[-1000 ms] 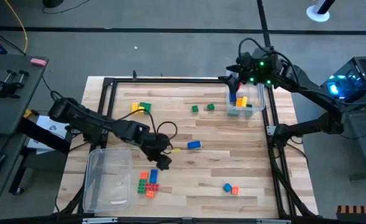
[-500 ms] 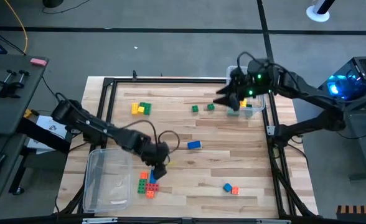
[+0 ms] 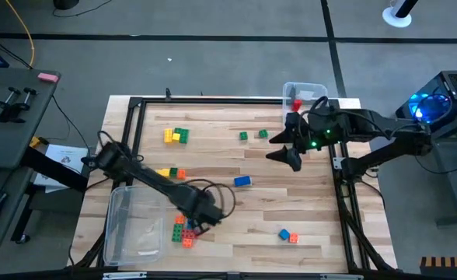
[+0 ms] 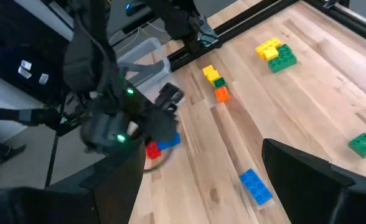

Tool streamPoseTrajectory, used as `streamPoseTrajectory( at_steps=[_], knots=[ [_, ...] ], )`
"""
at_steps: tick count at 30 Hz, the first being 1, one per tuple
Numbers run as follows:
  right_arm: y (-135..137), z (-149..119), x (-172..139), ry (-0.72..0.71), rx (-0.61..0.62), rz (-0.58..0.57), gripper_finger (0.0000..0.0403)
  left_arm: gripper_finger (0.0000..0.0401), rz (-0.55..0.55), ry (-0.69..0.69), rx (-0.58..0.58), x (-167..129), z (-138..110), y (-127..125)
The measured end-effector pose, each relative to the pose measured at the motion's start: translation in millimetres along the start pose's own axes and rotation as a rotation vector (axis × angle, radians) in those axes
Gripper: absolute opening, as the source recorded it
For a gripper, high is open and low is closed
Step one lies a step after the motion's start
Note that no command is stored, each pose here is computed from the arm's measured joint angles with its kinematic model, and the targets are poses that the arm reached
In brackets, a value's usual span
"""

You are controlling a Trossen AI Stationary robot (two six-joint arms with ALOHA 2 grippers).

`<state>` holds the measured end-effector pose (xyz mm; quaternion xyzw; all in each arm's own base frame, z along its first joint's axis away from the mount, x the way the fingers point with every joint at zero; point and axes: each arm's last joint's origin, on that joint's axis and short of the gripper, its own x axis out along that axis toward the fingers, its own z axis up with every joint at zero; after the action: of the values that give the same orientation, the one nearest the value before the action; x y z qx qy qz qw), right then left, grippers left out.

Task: Sort blocks by size
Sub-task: Put the left large blue game piece into the right transparent bin

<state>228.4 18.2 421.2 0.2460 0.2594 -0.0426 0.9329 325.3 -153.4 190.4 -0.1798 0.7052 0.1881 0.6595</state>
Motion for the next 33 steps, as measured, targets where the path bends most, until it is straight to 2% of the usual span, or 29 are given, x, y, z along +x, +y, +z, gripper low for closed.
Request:
streamPoseTrajectory(
  at_steps=[6,10,14,20,27,33],
  knots=[
    [5,-6,0,0.031,-0.047,0.013,0.0318,0.0222,-0.039,-0.004,-0.245,-9,17,-22],
    [3,-8,0,0.062,-0.071,-0.007,0.0318,0.0214,-0.045,-0.085,-0.525,-18,7,-33],
    [2,-9,-1,0.073,-0.098,-0.012,0.0318,0.0205,-0.023,-0.123,-0.666,-13,-11,-41],
    [2,-9,0,0.074,-0.118,-0.011,0.0318,0.0191,0.035,-0.122,-0.795,4,-20,-38],
    [2,-10,-1,0.076,-0.130,-0.012,0.0318,0.0180,0.082,-0.116,-0.806,15,-15,-27],
    [1,-12,-1,0.104,-0.132,-0.027,0.0318,0.0178,0.105,-0.058,-0.799,24,-13,-20]
  ],
)
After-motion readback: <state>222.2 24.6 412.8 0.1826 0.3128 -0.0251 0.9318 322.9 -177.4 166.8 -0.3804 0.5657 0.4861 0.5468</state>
